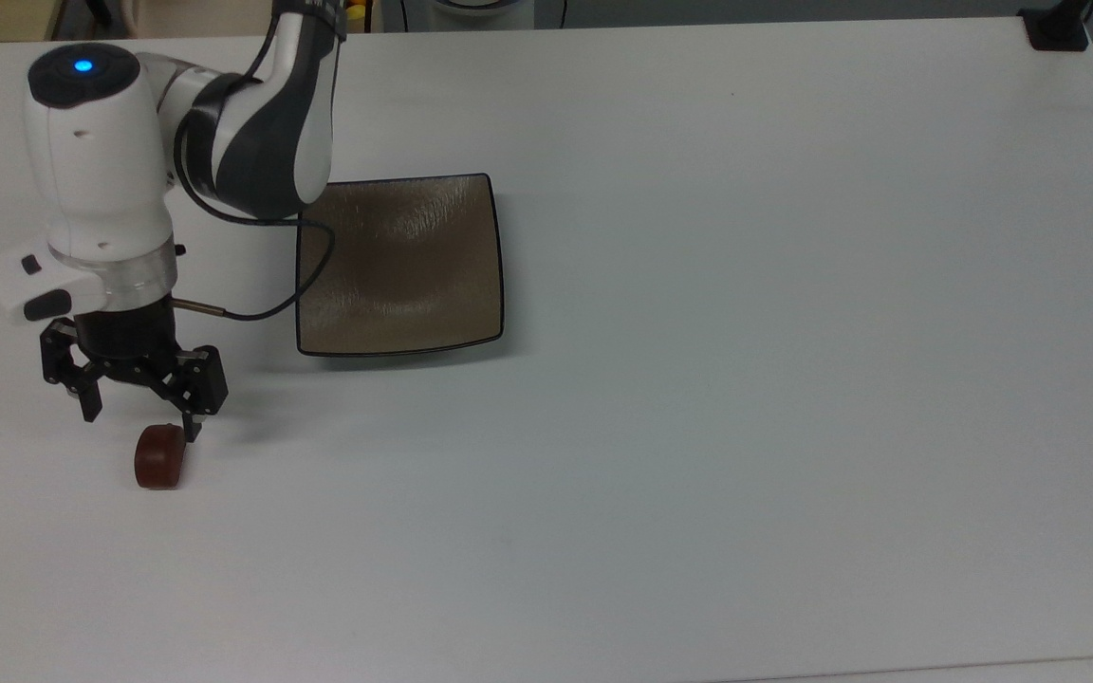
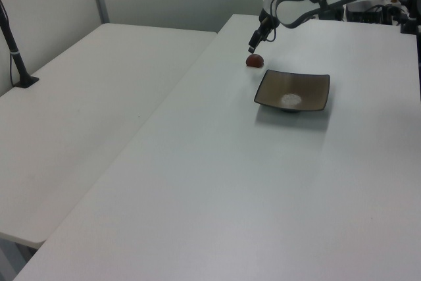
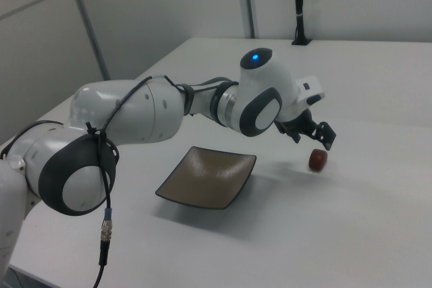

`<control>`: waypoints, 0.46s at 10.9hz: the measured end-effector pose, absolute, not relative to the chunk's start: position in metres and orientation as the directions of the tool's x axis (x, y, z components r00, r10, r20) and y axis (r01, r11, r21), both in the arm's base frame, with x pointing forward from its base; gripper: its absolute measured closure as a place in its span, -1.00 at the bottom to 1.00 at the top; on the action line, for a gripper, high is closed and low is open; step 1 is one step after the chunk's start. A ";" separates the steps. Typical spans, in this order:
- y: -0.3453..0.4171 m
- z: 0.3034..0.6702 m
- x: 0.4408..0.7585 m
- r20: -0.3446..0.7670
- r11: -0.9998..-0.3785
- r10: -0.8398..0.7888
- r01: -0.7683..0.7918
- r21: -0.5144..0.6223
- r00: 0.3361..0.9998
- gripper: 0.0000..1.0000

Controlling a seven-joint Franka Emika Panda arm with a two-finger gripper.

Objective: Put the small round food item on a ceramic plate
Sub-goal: 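Lower the gripper around the dark-red item and close on it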

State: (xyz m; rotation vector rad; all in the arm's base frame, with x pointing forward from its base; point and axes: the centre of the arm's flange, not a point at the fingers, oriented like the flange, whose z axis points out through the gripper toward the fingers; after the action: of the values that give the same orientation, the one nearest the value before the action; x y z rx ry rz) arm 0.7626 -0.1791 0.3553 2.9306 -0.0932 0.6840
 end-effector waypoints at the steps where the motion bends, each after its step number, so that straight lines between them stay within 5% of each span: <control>1: -0.179 0.348 0.763 0.437 -0.990 -0.027 -0.085 0.114 0.899 -1.00; 5: -0.179 0.328 0.767 0.452 -0.989 -0.019 -0.082 0.122 0.892 -1.00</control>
State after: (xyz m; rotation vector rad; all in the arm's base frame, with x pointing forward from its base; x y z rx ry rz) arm 0.7666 -0.1793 0.3277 2.9210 -0.0786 0.6959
